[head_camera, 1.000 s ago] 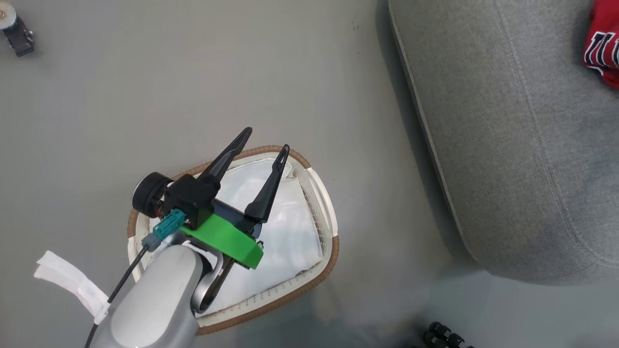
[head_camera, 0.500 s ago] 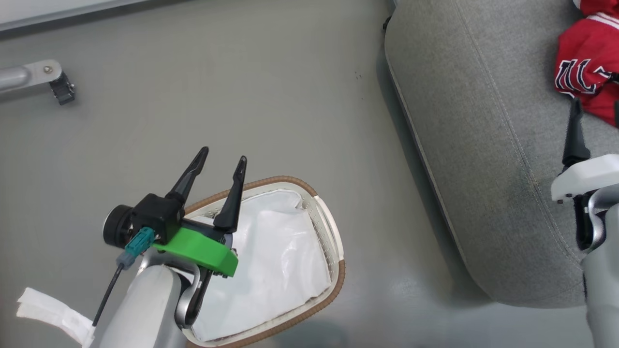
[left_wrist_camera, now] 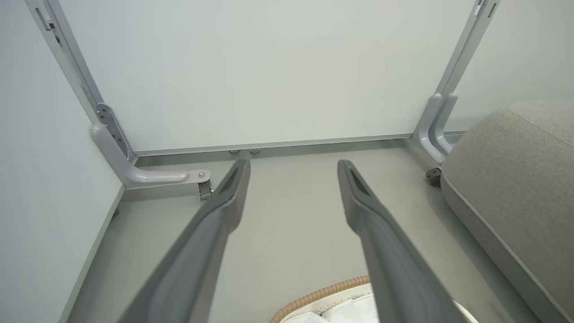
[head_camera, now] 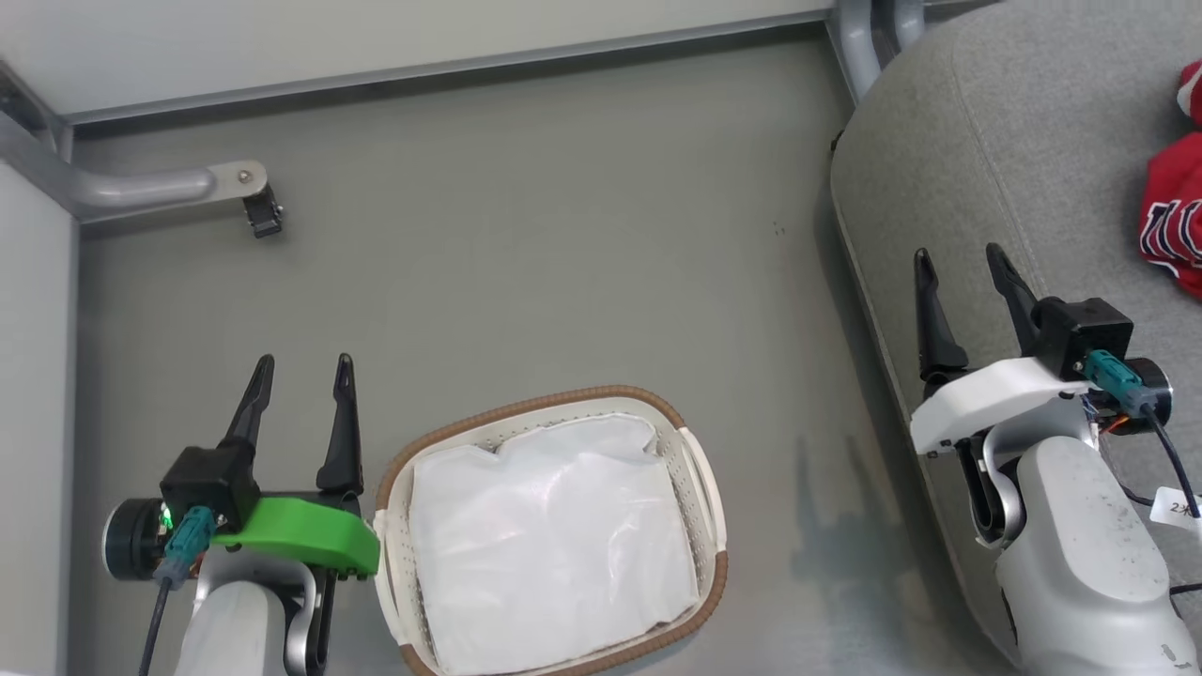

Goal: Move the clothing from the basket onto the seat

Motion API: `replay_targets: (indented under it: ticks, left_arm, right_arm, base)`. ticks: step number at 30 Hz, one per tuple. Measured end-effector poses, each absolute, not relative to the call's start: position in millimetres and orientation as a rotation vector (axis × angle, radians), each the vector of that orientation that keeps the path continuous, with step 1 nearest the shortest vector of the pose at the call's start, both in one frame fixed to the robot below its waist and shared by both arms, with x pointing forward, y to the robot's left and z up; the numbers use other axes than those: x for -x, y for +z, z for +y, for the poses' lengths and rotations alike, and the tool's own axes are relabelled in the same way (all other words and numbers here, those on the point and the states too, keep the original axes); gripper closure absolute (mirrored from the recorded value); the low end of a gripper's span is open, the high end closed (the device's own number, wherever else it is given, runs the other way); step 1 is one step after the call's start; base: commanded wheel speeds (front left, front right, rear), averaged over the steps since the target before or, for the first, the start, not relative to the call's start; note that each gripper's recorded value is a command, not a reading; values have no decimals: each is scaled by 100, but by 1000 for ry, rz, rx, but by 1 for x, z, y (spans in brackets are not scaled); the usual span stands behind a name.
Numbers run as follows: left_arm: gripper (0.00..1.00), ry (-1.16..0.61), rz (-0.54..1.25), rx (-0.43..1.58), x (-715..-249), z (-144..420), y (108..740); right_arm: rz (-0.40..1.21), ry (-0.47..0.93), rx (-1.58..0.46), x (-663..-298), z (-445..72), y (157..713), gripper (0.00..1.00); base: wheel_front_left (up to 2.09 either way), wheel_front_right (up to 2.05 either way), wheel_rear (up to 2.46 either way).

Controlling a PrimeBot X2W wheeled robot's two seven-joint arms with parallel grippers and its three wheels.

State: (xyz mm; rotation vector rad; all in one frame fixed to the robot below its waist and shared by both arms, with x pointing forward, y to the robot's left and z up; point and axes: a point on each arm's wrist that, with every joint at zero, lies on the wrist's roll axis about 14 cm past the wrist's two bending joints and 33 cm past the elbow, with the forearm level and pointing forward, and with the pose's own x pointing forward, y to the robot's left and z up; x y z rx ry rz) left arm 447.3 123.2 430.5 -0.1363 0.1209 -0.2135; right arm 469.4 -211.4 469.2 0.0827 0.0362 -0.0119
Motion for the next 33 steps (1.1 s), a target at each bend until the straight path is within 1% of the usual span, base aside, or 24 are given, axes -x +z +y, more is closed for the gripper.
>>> replay_targets:
  ticks: [5, 15, 24, 33]
  left_arm:
    - [0, -125, 128, 120, -431, 151, 432]
    - [0, -36, 108, 110, -409, 178, 443]
    - [0, -18, 98, 149, -392, 182, 448]
    - [0, -20, 65, 168, -385, 180, 459]
  right_arm:
    - [9, 64, -102, -469, -181, 481, 0]
    - [13, 128, -159, -448, -153, 486, 0]
    - [25, 161, -155, -432, -142, 484, 0]
    - [22, 175, -154, -422, -137, 486, 0]
  base:
    - [0, 0, 0]
    - [0, 0, 0]
    - [0, 0, 0]
    - [0, 0, 0]
